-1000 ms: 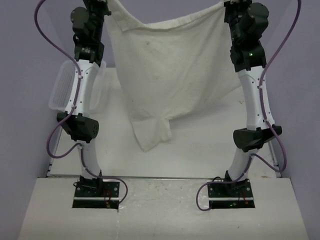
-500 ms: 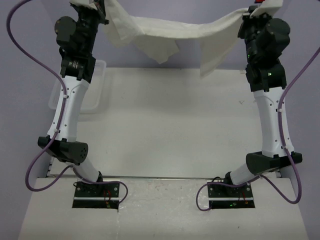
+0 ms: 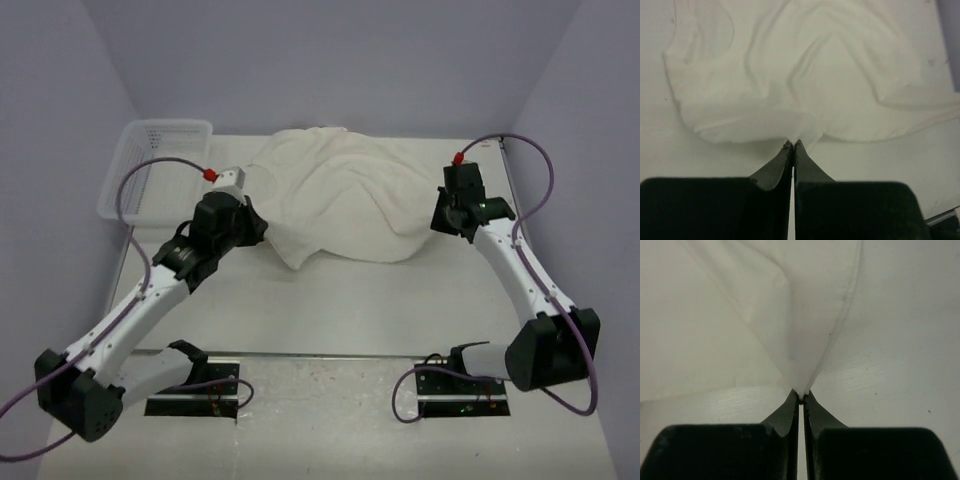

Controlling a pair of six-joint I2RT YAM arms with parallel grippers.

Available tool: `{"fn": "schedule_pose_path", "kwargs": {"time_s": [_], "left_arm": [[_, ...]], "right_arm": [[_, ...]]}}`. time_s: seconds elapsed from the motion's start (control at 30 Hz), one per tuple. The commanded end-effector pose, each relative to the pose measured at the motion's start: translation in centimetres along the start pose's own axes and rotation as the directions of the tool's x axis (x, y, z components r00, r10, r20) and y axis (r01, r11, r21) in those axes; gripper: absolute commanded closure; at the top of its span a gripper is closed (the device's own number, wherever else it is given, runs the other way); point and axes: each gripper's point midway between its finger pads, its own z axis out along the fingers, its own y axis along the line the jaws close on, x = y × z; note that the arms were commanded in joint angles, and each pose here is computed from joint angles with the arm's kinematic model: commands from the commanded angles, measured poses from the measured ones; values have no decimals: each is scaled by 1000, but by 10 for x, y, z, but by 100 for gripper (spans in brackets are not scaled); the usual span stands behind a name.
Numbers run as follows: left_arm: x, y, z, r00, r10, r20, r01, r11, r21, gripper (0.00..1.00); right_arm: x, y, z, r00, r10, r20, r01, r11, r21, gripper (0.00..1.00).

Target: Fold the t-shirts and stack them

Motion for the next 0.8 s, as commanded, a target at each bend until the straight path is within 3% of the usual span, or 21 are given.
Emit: {"fn": "schedule_pose_path", "kwargs": {"time_s": [0.0,0.17,0.43,0.57,0.77], "left_arm": [[-44,-5,-60,973,-143,182,139,990,35,100],[-20,7,-85,974,-167,150,164,986,34,100],[9,15,-64,992,-115,51,115,993,5,100],[2,12,-52,997,-58,41,59,998,-5,100],[-28,-5,-31,998,24,52,-24,1000,3,100]], "right_arm": [[-10,-3,-33,989,106,107,-103,994,-38,100],[27,-10,-16,992,116,40,-116,993,-22,100],[52,-12,8,992,119,-46,-118,993,27,100],[57,-13,12,990,134,-50,-132,991,30,100],[67,-39,6,982,182,-45,-172,970,174,100]]}}
